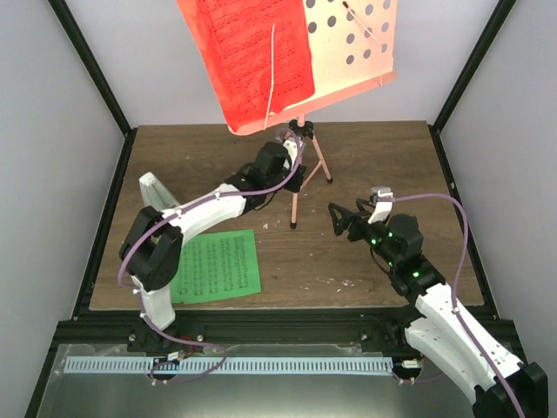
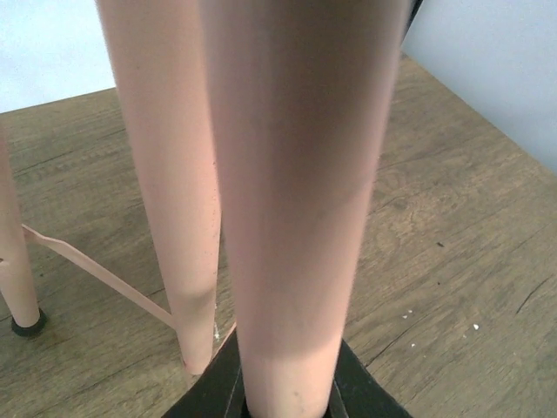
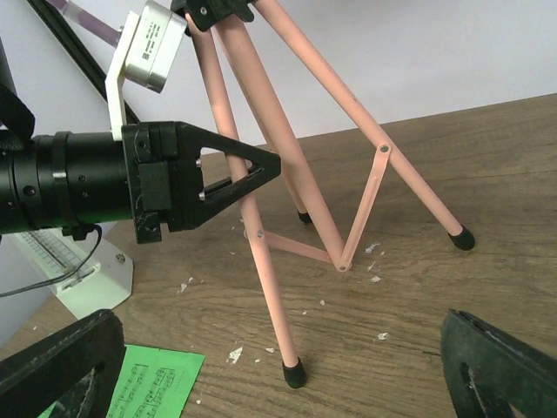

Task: Pack up the instrument practice props

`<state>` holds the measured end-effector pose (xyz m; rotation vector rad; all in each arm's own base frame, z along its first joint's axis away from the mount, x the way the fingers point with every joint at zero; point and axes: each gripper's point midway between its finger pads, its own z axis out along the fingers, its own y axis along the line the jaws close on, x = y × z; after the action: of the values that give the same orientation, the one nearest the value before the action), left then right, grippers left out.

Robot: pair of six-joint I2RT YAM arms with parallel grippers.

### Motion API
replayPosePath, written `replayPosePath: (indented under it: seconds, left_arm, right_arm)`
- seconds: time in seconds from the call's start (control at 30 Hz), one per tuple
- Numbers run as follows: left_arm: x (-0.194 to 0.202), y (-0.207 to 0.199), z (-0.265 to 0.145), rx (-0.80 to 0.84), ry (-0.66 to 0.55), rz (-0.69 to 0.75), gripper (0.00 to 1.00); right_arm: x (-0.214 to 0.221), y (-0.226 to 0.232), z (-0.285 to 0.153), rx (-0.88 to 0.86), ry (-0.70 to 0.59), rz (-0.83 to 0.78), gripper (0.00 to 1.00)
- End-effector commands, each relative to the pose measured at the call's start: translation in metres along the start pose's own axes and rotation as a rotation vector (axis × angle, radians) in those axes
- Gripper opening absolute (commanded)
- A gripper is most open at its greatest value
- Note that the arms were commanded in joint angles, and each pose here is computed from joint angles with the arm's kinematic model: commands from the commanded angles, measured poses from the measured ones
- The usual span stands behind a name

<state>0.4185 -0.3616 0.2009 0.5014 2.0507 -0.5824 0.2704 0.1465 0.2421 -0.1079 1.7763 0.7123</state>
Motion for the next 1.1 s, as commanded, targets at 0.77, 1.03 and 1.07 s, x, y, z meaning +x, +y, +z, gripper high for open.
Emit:
replayPosePath:
  seconds: [0.77, 1.03, 1.07]
  left_arm:
    - [0.028, 0.035, -0.126, 0.093, -0.031, -0.154, 0.81]
    - [-0.004, 0.100, -0.221, 0.048, -0.180, -0.375, 0.76]
    - [-0.016, 0.099, -0.235, 0.076, -0.210, -0.392, 0.76]
  right_arm:
    - [-0.063, 0.089, 0.001, -0.340, 0.057, -0.106, 0.98]
    - [-0.136, 0.166, 0.007, -0.657, 0.063, -0.095, 0.92]
    - [-0.148, 0.175, 0.005, -0.693, 0.047, -0.097, 0.92]
